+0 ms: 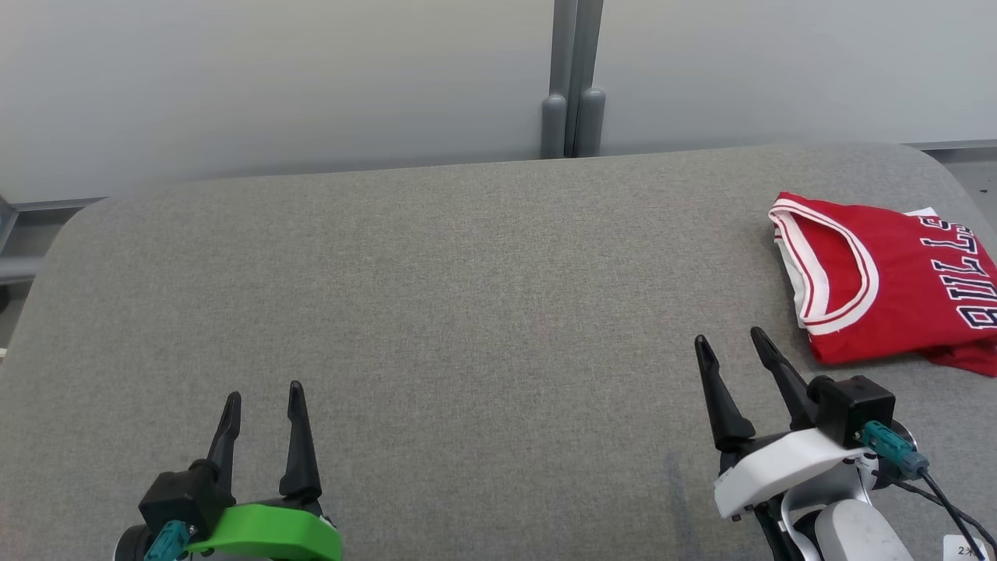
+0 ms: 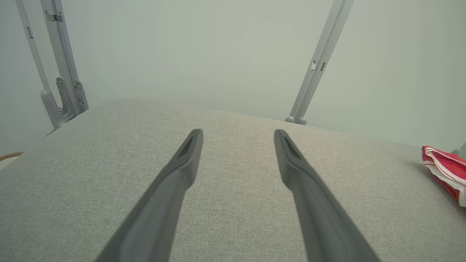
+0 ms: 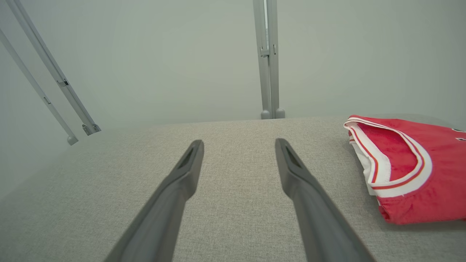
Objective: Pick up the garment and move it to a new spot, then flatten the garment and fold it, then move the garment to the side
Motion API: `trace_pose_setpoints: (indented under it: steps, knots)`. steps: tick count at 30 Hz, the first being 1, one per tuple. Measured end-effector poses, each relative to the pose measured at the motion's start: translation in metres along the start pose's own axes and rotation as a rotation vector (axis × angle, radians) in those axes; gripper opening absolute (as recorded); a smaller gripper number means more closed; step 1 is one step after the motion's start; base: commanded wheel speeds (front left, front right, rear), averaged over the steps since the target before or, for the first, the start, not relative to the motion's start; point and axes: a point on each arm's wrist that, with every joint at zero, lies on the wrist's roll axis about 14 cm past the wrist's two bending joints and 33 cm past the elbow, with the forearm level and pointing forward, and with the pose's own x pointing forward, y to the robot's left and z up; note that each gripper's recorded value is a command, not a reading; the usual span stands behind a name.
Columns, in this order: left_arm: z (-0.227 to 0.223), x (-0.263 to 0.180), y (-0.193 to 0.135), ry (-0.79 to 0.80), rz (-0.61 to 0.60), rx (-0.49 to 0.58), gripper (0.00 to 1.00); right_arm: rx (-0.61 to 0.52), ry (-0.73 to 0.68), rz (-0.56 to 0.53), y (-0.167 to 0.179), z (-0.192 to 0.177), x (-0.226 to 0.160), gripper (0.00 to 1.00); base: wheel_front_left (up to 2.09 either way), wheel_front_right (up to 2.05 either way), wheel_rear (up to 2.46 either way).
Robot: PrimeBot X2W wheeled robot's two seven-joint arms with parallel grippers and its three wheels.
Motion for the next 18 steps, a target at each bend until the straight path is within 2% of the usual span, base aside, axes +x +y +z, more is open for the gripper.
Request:
trace_pose_setpoints:
  steps: [14,15,18]
  knots:
    - [0.000,0.000,0.000,0.000,-0.002,0.011,1.00,-0.006,0.001,0.002,0.000,0.000,0.001,1.00,0.00,0.00,0.00]
    - [-0.001,0.000,0.001,0.003,-0.001,0.011,0.00,-0.005,0.005,0.001,0.000,-0.002,0.001,0.00,0.00,0.00,0.00]
    - [-0.012,-0.004,0.002,0.038,0.008,0.010,0.00,0.004,0.045,-0.006,-0.001,-0.015,-0.004,0.00,0.00,0.00,0.00]
